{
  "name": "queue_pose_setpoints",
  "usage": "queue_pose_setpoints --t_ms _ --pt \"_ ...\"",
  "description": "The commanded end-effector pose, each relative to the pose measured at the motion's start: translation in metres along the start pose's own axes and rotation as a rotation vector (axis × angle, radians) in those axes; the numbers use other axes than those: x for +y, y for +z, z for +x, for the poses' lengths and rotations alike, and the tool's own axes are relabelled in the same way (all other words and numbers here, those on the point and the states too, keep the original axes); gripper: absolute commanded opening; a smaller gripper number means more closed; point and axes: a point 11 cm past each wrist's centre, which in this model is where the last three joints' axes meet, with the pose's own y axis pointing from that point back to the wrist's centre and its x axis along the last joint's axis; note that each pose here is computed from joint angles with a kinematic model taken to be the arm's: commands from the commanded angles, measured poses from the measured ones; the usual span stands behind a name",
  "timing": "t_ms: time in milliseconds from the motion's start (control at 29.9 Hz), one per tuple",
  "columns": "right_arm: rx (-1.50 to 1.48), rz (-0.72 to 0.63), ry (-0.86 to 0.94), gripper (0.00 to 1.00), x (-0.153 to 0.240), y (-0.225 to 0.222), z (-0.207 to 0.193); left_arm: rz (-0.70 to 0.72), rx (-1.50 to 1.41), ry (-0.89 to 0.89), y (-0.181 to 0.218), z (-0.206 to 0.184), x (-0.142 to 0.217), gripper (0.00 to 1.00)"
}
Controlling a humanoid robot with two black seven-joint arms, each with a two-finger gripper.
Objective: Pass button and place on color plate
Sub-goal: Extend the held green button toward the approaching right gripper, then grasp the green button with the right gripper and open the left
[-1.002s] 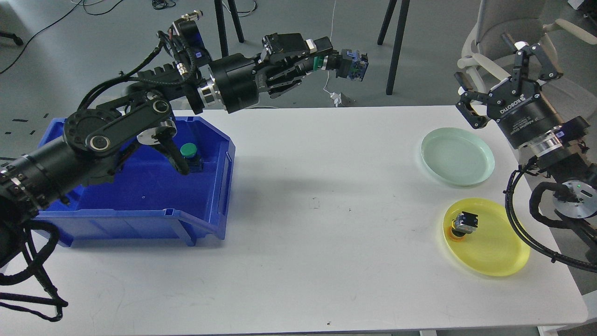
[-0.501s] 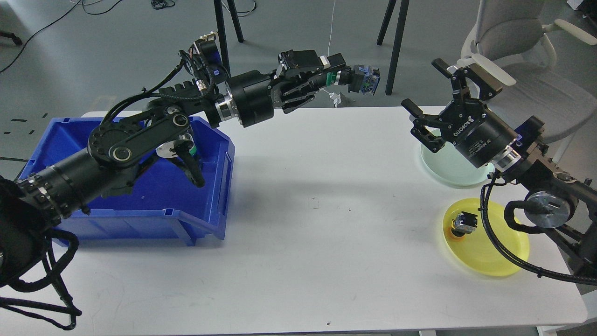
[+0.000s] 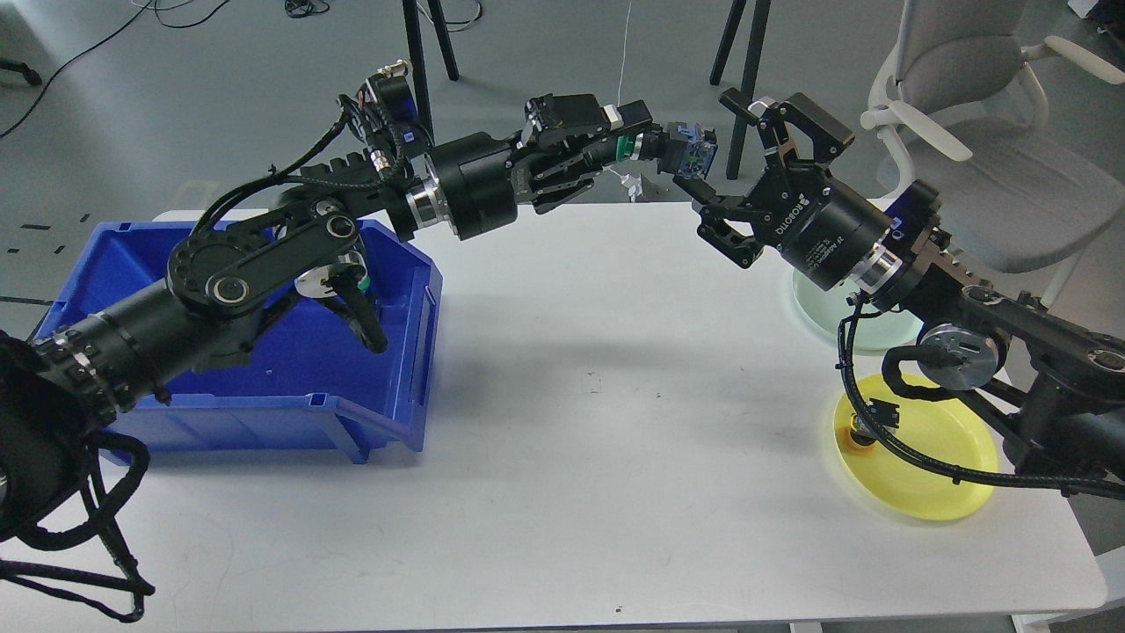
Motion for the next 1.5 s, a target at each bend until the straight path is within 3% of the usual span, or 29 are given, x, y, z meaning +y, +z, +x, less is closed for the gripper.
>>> queue_pose_setpoints --t_ms 0,134,735,935,1136,1303,1370,1470 --pt "-0.01 0.003 -0.016 0.83 -0.006 0.003 -0.006 0.001 -0.001 -0.001 0.0 0.0 0.0 0.33" --pt "-0.017 -0.002 -0.03 0.73 -0.007 0.007 -0.011 0.002 0.0 -0.001 -0.001 0.0 0.0 0.33" --pt "-0.024 0.001 -0.052 0.54 -0.008 0.007 -0.019 -0.001 0.001 0.001 0.0 0.0 0.0 0.33" --pt "-0.028 0.004 -0.064 0.41 -0.009 0.007 -0.023 -0.002 0.001 0.0 0.0 0.0 -0.001 0.33" --pt "-0.028 0.006 -0.062 0.2 -0.009 0.007 -0.022 -0.001 0.0 0.001 0.0 0.0 0.0 0.34" --pt "-0.029 0.007 -0.059 0.15 -0.008 0.006 -0.022 -0.001 0.0 0.001 0.0 0.0 0.0 0.34" --pt "-0.029 0.007 -0.059 0.13 -0.008 0.006 -0.022 0.0 0.0 0.002 0.0 0.001 0.0 0.38" --pt "-0.029 0.004 -0.06 0.11 -0.008 0.008 -0.022 -0.003 0.001 -0.002 0.0 -0.001 -0.001 0.58"
